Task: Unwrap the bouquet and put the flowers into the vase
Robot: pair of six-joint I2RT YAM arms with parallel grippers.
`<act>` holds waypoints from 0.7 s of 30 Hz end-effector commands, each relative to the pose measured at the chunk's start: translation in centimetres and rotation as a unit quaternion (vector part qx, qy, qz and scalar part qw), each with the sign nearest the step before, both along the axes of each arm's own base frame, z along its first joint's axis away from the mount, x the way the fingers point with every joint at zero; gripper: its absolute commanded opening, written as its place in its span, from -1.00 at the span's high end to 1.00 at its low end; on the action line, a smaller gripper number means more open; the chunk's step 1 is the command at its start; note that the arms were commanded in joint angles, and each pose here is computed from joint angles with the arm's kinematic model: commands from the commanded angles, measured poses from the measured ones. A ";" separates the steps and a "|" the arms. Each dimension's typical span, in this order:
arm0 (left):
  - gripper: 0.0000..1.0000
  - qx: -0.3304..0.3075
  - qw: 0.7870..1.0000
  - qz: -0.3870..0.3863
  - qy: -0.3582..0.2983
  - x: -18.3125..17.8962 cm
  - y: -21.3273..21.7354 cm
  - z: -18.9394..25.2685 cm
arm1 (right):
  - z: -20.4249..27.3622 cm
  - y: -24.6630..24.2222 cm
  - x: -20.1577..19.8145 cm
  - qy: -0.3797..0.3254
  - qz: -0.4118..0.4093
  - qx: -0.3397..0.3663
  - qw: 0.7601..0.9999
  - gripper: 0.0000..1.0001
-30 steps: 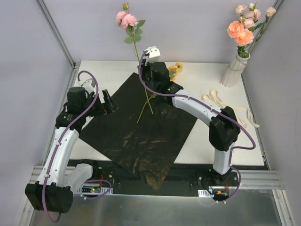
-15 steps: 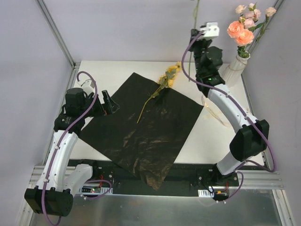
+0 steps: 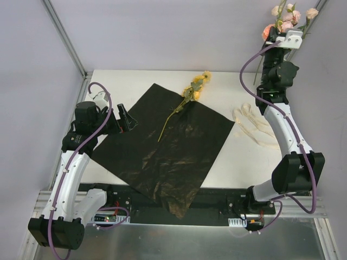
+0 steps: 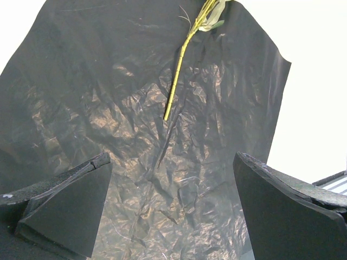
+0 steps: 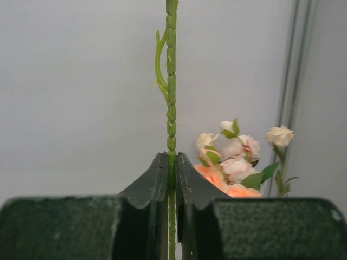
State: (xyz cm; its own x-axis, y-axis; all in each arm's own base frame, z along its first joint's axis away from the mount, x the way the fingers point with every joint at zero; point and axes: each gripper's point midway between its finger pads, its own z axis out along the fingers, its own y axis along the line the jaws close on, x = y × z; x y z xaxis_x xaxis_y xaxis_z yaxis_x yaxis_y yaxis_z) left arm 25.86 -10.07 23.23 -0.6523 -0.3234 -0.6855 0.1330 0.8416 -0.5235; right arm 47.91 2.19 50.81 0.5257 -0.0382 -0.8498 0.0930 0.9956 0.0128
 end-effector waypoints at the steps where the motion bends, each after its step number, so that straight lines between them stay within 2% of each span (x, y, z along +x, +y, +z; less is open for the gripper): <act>1: -0.98 0.007 0.999 -0.003 -0.040 0.3 0.0 1.6 | 5.8 -3.0 -4.8 -0.115 -0.031 -0.014 0.993 1.00; 13: -0.98 0.019 0.999 0.004 -0.044 0.4 0.2 1.5 | 8.2 -10.4 -5.1 -0.158 -0.089 -0.015 0.983 1.00; 21: -0.98 0.024 0.999 0.007 -0.045 0.4 0.4 1.4 | 10.1 -13.8 -3.2 -0.184 -0.100 -0.036 0.977 1.00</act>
